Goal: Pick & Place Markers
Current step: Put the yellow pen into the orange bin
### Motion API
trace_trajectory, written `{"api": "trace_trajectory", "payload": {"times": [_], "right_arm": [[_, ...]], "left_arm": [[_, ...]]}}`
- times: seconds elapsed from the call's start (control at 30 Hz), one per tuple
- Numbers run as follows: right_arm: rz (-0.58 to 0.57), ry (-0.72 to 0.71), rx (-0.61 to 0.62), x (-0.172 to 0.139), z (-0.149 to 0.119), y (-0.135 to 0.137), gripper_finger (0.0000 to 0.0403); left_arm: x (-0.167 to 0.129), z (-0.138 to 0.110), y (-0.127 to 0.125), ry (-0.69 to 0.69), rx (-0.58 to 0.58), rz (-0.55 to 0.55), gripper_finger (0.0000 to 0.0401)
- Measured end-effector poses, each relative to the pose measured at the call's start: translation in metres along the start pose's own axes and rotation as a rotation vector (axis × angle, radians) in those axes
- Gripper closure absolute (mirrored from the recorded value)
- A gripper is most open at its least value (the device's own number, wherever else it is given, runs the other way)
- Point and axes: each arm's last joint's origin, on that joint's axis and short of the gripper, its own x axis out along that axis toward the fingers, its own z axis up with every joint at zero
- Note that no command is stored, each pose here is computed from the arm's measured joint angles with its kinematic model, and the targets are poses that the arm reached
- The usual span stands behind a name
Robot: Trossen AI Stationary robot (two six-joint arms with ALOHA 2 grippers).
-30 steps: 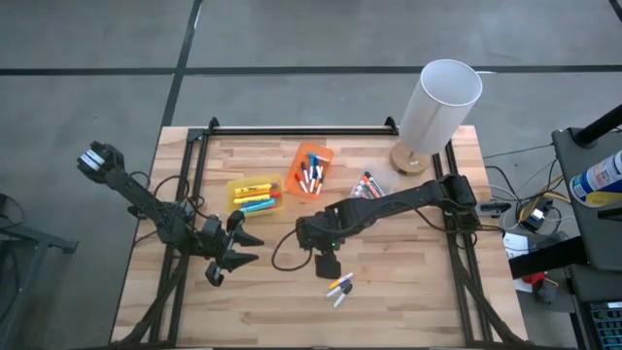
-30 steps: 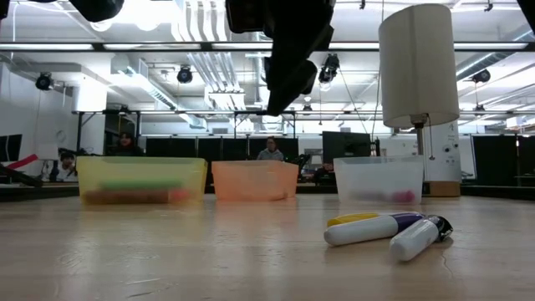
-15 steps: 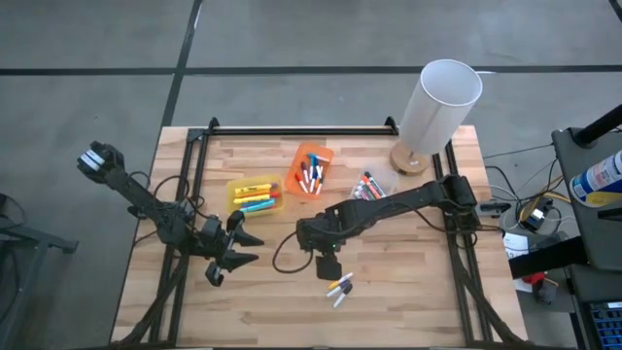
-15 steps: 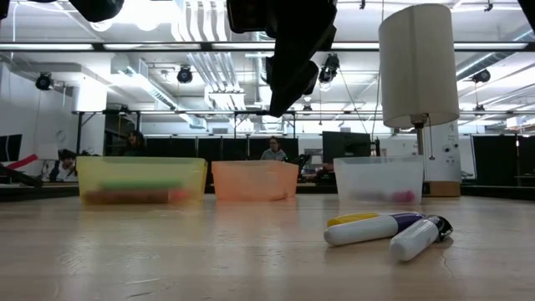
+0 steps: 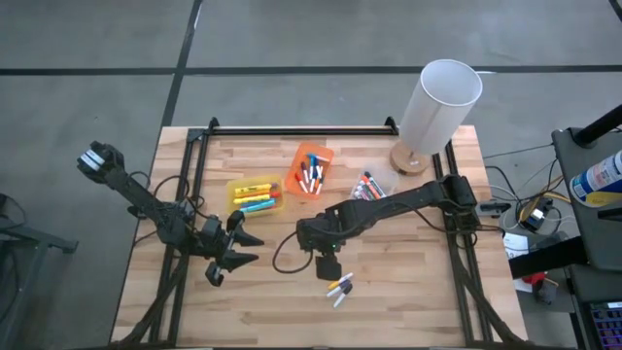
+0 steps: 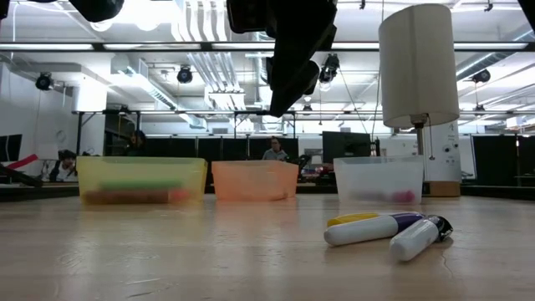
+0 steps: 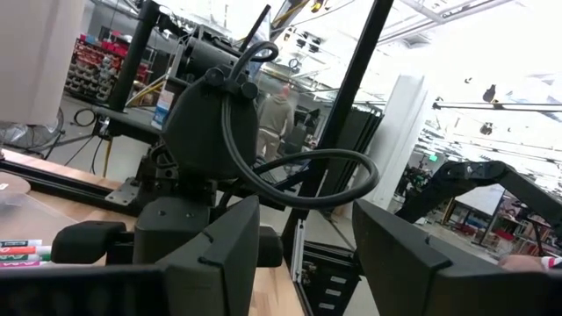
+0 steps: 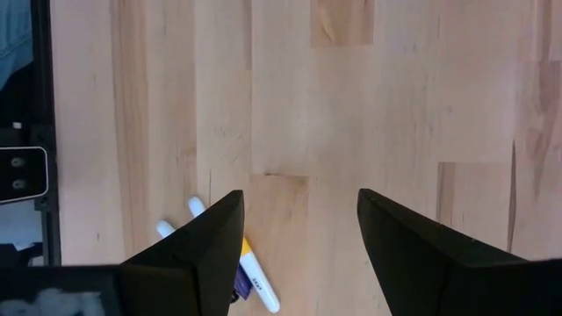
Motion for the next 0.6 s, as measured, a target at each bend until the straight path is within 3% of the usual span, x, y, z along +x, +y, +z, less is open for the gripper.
{"api": "trace_trajectory", "payload": {"times": [0.6], "right_arm": [[0.019, -0.024, 0.026, 0.0003, 0.0022, 0.0027, 0.0193]], "left_arm": [[0.0001, 0.0001, -0.0001, -0.001, -0.001, -0.001, 0.0222]]}}
